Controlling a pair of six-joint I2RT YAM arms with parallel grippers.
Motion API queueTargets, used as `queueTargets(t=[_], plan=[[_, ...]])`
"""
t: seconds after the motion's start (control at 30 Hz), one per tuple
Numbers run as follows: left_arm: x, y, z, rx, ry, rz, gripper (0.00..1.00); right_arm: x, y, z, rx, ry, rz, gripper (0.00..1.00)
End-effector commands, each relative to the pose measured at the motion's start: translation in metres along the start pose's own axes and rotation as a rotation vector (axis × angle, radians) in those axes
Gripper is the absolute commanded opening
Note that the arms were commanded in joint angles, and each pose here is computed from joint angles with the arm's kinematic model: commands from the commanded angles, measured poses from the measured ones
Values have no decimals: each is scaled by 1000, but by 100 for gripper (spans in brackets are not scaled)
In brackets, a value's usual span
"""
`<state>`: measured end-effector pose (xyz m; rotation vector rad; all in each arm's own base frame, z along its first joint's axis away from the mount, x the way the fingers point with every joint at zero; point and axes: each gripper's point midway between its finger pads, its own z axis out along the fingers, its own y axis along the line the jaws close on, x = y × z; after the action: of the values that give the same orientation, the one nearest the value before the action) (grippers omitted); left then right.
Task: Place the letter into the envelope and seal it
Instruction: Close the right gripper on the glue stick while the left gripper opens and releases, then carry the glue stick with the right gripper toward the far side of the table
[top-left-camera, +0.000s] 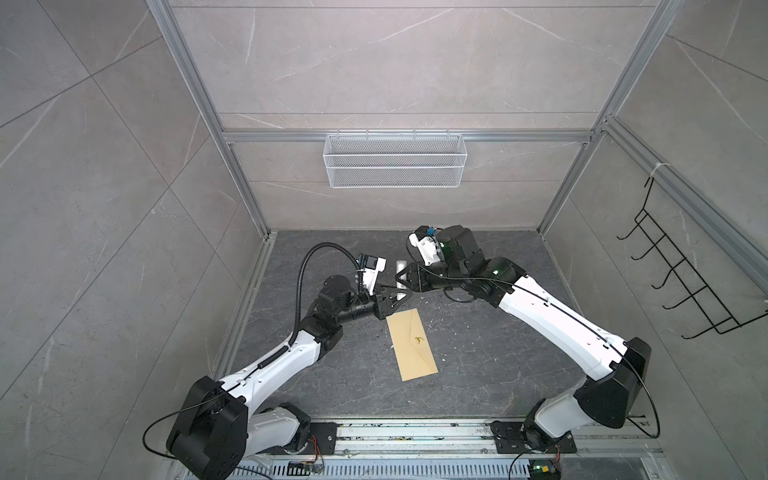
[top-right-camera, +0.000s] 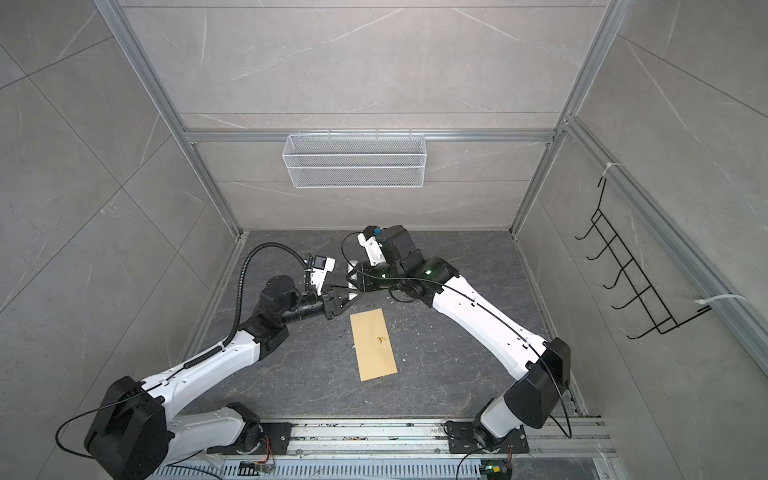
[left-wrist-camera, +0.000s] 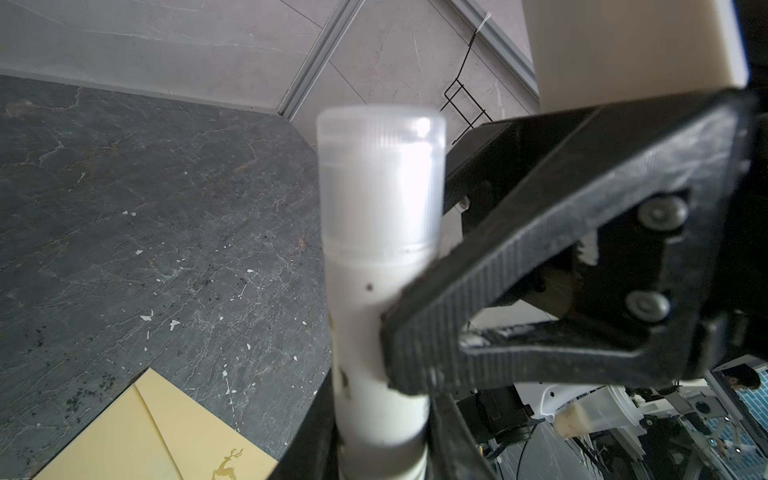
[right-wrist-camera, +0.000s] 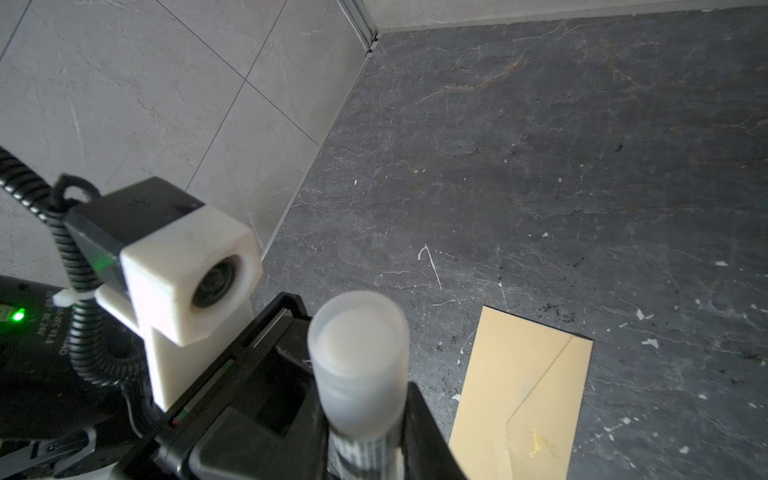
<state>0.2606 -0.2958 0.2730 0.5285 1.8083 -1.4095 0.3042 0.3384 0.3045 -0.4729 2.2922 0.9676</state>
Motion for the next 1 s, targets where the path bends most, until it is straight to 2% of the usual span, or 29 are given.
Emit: queueTargets(t=[0.0, 0.13, 0.27, 0.43, 0.53, 0.7, 0.97], plan=[[-21, -25, -1, 64, -33, 109, 7, -10, 16, -2, -58, -20, -21, 20], [-18, -20, -1, 33, -16, 127, 25, -16, 10, -12, -4, -56, -73, 18], [-19, -12, -9, -56, -8, 182, 48, -29, -21, -37, 230, -103, -166, 18], [-21, -5, -27, -181, -19, 268, 71, -41, -66, -57, 483, -71, -226, 18], [-22, -4, -38, -236, -20, 303, 77, -47, -94, -61, 584, -28, -221, 18], [-21, -1, -49, -286, -32, 325, 89, -55, -142, -55, 674, 42, -165, 18], [-16, -2, -57, -300, -38, 320, 98, -56, -219, -37, 770, 163, -55, 17]])
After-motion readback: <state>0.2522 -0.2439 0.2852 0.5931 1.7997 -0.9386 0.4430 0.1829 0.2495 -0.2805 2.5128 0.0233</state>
